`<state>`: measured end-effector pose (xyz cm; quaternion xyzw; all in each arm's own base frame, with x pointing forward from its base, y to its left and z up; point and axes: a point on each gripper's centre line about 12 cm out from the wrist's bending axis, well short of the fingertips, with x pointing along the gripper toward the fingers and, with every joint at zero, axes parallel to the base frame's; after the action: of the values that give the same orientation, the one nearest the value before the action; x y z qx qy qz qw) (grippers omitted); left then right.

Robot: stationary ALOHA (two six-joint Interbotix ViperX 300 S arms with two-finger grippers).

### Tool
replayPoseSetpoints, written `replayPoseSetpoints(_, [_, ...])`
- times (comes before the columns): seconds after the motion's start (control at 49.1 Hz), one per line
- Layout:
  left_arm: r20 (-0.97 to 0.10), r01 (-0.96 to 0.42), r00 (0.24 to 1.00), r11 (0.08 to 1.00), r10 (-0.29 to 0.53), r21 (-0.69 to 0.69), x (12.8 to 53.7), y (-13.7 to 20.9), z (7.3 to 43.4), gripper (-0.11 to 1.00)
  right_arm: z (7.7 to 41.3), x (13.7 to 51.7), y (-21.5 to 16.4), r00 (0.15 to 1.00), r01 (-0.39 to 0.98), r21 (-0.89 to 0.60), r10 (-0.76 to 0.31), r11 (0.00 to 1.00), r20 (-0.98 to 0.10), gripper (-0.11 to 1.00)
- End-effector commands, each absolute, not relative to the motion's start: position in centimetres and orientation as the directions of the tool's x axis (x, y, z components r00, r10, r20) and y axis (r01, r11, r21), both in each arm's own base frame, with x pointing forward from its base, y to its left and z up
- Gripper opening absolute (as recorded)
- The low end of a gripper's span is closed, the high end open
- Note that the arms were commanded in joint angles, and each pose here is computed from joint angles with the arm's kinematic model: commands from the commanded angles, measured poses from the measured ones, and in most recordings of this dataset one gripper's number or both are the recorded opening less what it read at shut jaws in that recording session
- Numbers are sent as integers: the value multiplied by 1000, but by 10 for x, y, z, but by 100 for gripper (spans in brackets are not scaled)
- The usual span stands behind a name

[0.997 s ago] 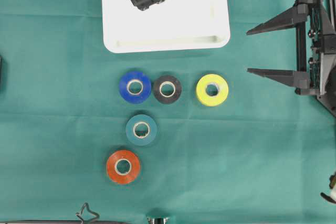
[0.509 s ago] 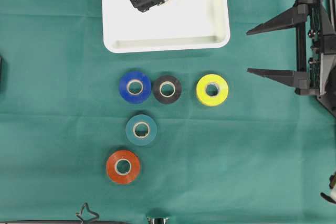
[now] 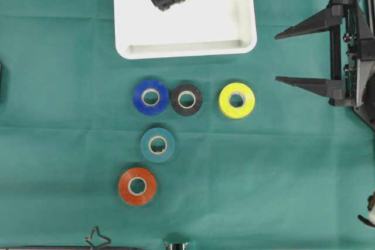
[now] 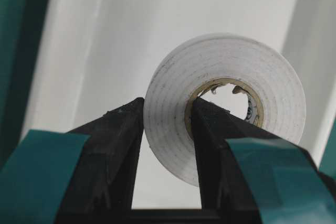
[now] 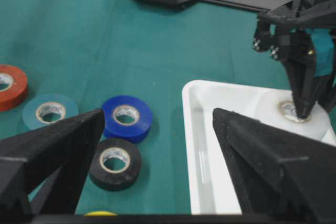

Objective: Pick up the tape from a random location and place it into the white case.
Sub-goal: 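Lower the white roll into the tray and open the left gripper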

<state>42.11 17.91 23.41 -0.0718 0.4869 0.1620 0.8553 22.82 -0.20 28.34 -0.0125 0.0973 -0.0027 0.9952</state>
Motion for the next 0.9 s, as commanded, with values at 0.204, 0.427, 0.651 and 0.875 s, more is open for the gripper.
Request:
replayPoseSetpoints(0.204, [-833, -354, 506, 935, 224, 36, 421, 181, 249, 22, 295, 231, -1, 986, 0, -30, -5, 1000, -165, 92])
replayPoseSetpoints(0.427, [-833, -352, 506, 935, 224, 38, 421, 181, 249, 22, 295, 231, -1, 986, 0, -30, -5, 1000, -165, 92])
replayPoseSetpoints(0.651, [-834, -352, 505, 935, 222, 36, 421, 180, 250, 22, 295, 231, -1, 986, 0, -30, -5, 1000, -165, 92])
replayPoseSetpoints(0.875, [-835, -352, 504, 935, 222, 36, 421, 180, 250, 22, 295, 231, -2, 987, 1, -30, -6, 1000, -163, 92])
